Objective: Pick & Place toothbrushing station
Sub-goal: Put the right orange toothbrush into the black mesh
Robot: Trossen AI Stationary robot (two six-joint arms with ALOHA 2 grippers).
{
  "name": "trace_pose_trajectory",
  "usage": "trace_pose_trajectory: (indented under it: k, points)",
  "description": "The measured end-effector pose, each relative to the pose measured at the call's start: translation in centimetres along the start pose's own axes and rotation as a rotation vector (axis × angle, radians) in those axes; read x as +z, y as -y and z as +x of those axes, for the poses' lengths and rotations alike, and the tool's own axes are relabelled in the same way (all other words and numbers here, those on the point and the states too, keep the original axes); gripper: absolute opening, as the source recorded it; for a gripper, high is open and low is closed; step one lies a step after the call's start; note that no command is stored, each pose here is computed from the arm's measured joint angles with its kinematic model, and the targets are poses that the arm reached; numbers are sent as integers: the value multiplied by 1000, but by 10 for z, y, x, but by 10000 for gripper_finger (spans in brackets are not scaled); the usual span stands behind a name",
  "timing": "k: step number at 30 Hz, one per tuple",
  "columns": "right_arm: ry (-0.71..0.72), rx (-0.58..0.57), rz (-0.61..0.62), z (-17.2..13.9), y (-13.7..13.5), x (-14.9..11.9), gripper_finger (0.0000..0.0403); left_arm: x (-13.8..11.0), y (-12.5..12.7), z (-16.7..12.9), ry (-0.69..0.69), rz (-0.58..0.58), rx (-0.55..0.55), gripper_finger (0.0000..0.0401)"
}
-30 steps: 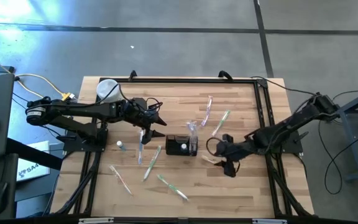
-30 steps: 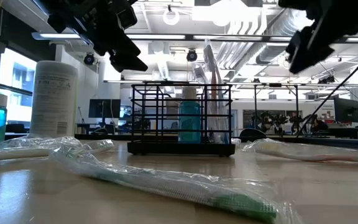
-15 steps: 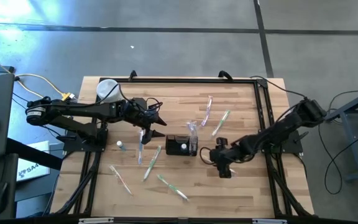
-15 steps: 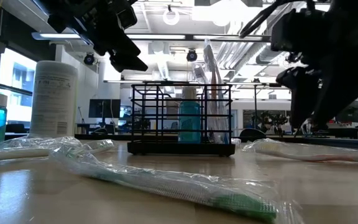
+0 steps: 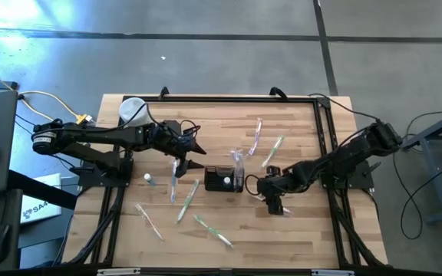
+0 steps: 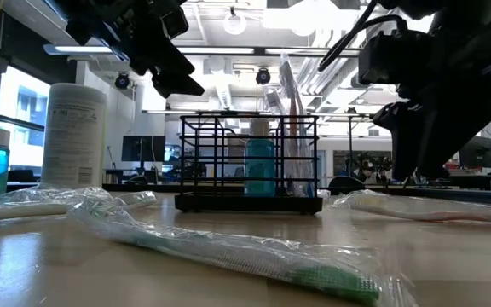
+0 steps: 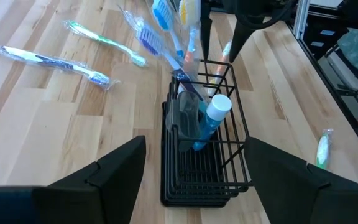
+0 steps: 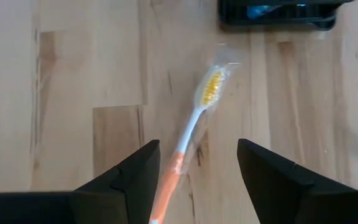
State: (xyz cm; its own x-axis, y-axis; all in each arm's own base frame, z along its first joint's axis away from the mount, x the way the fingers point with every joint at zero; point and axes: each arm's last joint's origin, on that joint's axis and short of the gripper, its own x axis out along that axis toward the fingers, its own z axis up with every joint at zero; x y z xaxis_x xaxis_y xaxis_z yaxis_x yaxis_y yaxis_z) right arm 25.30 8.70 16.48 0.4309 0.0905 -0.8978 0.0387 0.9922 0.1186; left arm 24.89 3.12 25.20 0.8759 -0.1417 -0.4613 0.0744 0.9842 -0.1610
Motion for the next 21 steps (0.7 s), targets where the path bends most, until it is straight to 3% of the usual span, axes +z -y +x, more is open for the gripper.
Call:
trace_pose_trajectory:
  k: [14,21]
  points:
    - [-82,-17,17,32,-11,-9,207,-1,0,0,-10,24,2,271]
    - [-94,-8,39,38,-2,-5,207,-2,0,0,-22,46,2,271]
